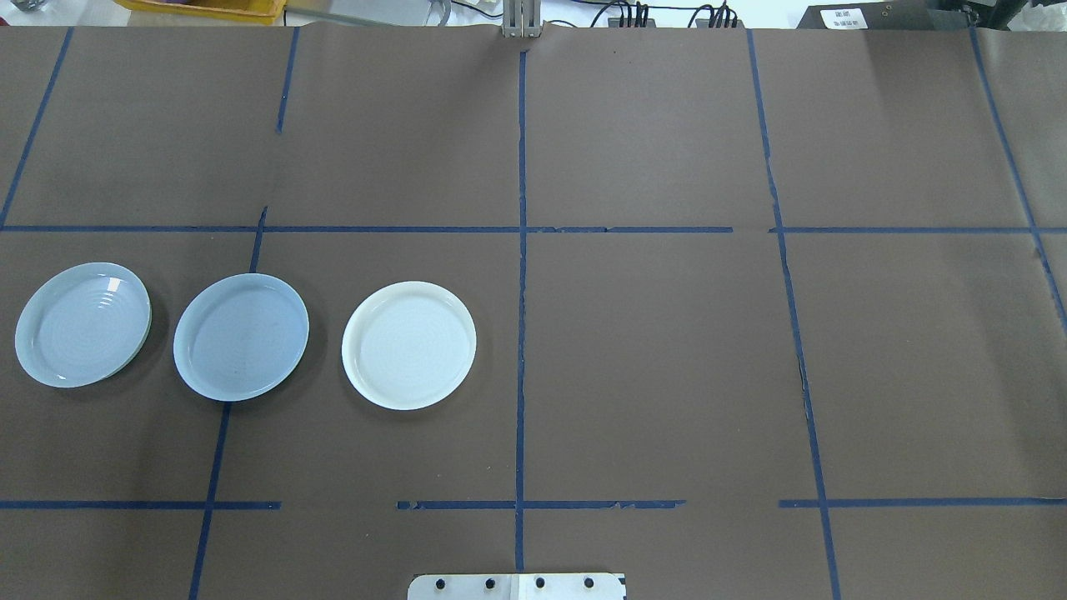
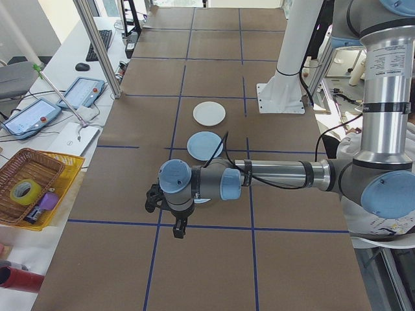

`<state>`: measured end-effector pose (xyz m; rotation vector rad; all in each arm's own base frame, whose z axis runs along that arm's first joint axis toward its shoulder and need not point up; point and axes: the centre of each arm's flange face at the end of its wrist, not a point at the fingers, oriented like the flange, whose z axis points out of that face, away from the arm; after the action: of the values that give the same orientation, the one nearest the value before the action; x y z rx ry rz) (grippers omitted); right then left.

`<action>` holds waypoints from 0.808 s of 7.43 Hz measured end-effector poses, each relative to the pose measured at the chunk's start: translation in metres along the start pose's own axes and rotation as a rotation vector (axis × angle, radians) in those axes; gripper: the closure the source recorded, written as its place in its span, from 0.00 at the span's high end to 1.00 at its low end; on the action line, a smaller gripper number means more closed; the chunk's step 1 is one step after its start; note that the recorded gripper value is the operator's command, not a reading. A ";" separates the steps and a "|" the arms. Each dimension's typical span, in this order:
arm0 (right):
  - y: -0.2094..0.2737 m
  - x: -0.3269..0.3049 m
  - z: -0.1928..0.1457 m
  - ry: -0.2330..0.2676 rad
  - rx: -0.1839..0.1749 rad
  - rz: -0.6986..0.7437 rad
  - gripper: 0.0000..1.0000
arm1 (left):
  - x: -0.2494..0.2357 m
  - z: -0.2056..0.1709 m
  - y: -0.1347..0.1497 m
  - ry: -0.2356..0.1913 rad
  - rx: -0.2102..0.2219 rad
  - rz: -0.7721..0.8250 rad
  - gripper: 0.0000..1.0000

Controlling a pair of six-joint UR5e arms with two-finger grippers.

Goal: Stack plate in center

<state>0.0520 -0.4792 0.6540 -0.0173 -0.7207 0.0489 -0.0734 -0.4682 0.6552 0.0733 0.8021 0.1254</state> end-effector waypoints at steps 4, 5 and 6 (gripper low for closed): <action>0.000 0.000 0.000 0.000 0.000 0.000 1.00 | 0.003 -0.003 0.000 0.000 0.007 0.007 1.00; 0.000 0.000 0.000 0.001 0.000 0.000 1.00 | 0.008 -0.006 -0.003 -0.001 0.016 0.023 1.00; 0.000 0.000 0.000 0.000 0.000 0.001 1.00 | 0.019 -0.004 -0.009 -0.002 0.022 0.057 1.00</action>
<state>0.0520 -0.4792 0.6540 -0.0175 -0.7207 0.0495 -0.0625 -0.4742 0.6377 0.1171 0.8001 0.1700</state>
